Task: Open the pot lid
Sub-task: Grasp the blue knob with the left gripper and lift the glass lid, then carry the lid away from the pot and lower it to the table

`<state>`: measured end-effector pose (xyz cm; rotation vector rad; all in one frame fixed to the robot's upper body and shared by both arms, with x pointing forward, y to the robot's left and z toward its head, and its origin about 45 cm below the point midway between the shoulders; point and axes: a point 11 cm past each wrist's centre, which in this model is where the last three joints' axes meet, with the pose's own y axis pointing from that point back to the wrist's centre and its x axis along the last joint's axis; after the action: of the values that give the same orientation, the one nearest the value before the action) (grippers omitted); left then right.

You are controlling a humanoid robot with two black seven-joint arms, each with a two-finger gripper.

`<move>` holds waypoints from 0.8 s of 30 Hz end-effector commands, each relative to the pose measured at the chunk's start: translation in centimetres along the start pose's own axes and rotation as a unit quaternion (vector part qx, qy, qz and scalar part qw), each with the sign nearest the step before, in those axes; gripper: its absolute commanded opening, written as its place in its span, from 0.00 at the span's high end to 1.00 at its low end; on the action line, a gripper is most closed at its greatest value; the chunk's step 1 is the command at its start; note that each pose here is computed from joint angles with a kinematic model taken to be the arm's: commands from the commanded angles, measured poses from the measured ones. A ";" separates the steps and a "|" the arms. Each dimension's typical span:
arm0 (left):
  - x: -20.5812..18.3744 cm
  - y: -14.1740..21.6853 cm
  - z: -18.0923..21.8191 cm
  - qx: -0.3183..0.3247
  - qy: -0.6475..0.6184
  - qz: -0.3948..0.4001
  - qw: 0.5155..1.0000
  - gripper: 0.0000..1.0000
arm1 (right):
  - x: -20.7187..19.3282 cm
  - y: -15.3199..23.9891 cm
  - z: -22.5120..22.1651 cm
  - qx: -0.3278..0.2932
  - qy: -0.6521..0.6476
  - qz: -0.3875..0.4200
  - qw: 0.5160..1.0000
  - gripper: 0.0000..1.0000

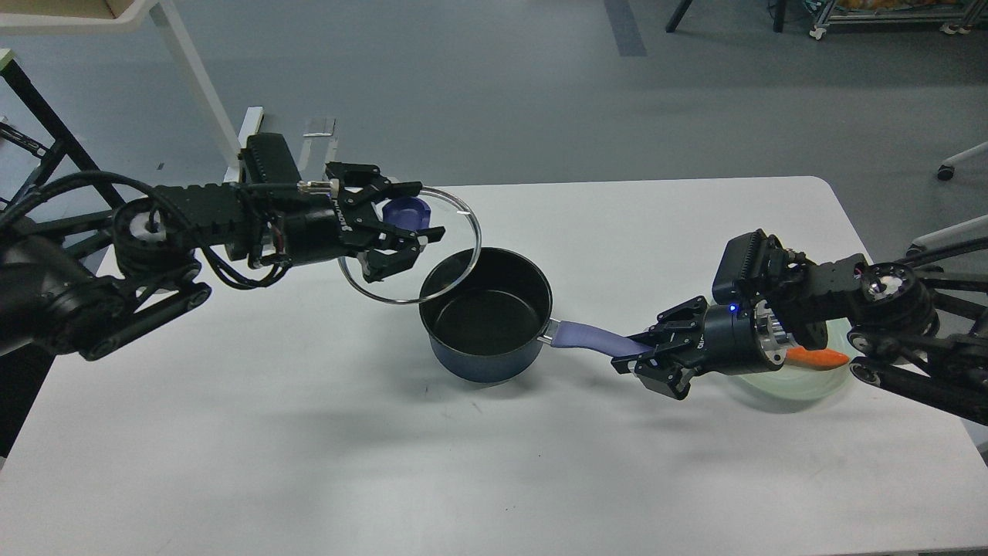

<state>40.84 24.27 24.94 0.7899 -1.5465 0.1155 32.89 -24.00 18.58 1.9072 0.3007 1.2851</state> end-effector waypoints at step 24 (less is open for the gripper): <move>-18.6 13.3 1.2 0.111 0.067 -0.110 0.986 0.58 | -0.4 -0.1 0.0 0.000 -0.003 -0.002 1.000 0.66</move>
<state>31.65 41.14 13.60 1.0926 -1.3395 0.1897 32.79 -24.12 18.42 1.9092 0.3002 1.2797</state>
